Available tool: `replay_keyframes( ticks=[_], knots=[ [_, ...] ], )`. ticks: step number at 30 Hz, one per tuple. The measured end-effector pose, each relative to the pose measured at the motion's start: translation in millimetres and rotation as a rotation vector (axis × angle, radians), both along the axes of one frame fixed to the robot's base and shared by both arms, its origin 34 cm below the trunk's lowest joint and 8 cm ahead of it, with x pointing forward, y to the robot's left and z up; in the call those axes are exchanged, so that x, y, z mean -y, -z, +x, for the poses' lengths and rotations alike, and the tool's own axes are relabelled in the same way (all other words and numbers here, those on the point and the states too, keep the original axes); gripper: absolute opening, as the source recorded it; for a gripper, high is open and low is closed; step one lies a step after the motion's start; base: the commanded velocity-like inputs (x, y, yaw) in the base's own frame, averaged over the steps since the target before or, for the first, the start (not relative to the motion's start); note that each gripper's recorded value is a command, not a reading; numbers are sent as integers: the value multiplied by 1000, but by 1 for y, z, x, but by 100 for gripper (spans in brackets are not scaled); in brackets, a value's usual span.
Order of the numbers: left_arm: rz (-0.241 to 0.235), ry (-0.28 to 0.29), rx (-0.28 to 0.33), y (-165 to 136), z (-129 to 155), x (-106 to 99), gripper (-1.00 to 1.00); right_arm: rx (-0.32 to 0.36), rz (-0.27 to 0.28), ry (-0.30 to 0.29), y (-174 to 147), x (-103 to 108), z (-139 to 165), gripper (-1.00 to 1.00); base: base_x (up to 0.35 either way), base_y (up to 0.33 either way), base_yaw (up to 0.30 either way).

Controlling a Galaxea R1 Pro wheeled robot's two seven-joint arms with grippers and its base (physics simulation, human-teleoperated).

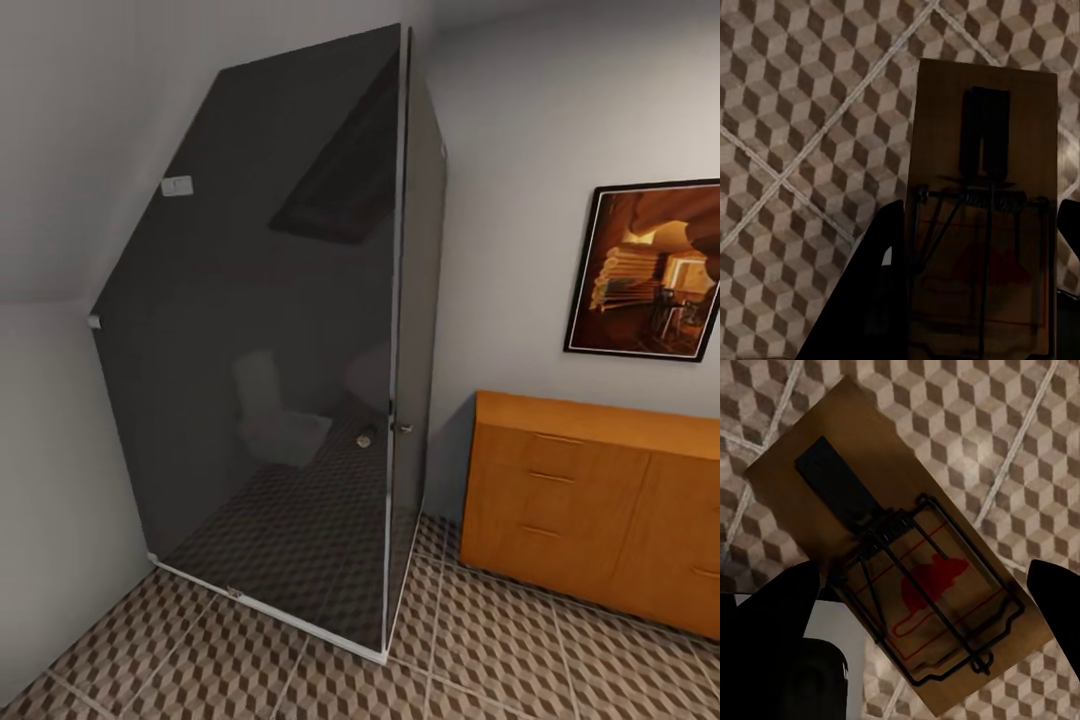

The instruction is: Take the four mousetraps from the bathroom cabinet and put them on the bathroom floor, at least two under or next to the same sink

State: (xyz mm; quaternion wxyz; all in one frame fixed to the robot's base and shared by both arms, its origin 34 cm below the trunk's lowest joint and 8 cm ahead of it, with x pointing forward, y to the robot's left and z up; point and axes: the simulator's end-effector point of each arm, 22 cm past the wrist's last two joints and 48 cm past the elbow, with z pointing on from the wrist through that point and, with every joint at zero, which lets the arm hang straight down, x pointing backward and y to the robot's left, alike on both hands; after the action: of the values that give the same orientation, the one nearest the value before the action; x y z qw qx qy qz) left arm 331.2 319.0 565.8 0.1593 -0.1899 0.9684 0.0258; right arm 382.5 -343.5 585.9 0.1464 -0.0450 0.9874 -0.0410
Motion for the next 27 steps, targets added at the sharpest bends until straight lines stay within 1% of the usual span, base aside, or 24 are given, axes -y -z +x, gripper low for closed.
replay_keyframes(
  ticks=[20, 23, 27],
  knots=[
    [5, -2, -5, 0, -2, -1, -100, -1, 0, -6, 0, -1, 0, -100, 0, 0, 300],
    [2, -2, -3, 0, -1, 1, -100, -1, 0, -6, 0, -1, 0, -100, 0, 0, 300],
    [-12, 4, -1, 1, 0, 12, -100, -1, 0, -6, 0, -1, 0, -100, 0, 0, 300]
  ],
)
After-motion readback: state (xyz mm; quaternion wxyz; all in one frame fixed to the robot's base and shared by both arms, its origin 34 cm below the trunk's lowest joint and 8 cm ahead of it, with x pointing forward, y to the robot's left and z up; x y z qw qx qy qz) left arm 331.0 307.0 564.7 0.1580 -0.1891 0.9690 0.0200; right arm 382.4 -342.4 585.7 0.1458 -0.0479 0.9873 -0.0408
